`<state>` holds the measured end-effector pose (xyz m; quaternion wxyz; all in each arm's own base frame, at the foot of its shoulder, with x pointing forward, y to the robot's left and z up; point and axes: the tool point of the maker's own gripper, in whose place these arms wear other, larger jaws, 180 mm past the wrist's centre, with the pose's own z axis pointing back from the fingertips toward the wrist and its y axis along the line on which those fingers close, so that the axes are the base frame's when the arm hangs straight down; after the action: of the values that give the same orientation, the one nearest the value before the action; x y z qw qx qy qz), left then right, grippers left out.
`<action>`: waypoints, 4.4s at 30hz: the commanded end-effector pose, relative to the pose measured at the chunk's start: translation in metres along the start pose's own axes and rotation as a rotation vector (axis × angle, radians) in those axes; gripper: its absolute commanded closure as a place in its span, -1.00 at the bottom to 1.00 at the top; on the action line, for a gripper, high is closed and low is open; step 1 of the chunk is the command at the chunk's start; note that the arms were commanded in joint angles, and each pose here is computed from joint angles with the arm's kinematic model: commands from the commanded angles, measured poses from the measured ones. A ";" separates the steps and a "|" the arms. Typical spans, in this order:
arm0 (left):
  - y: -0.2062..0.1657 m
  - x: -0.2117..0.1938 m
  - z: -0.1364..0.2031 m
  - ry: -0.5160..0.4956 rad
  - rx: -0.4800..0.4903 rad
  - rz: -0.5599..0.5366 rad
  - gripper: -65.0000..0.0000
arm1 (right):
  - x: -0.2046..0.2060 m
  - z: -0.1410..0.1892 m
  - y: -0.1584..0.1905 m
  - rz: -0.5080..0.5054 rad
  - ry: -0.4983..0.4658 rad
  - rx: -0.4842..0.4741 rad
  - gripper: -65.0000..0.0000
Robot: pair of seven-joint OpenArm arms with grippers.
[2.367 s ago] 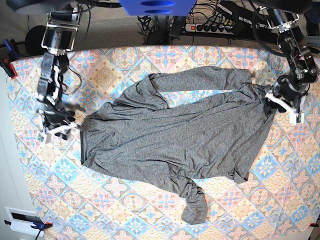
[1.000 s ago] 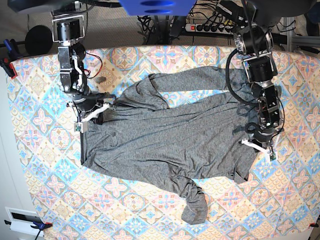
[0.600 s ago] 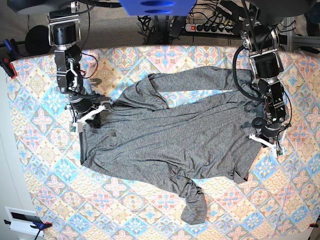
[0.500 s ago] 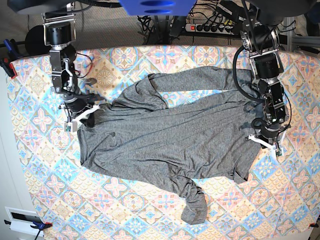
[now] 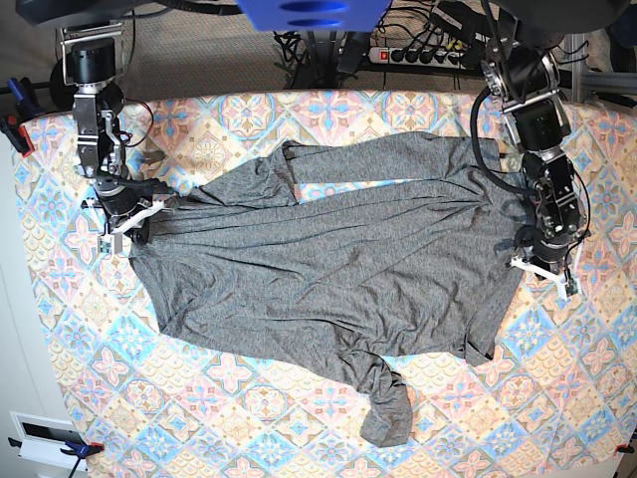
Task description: Layout the t-shirt on the table in an organized manner, then fold the t-shirt properly
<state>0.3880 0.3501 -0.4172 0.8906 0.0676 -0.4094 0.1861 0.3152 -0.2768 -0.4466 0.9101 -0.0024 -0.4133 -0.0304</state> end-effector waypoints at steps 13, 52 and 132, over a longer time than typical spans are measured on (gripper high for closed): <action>0.001 0.029 0.003 -0.067 -0.004 0.007 1.00 | -0.050 0.014 -0.027 0.026 0.213 -0.099 0.94; -0.001 -0.024 0.180 -0.085 -0.168 -1.057 -0.05 | -0.034 0.116 0.008 -0.633 0.027 0.056 0.37; -0.006 -0.046 0.166 -0.049 -0.113 -1.239 -0.06 | -0.011 0.032 0.057 -0.936 0.183 0.293 1.00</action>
<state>0.2377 0.2789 -0.3563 0.8367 0.2289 -0.3135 -0.3864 0.2880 -0.2199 -0.4334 0.8220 0.3095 -0.2946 -0.3764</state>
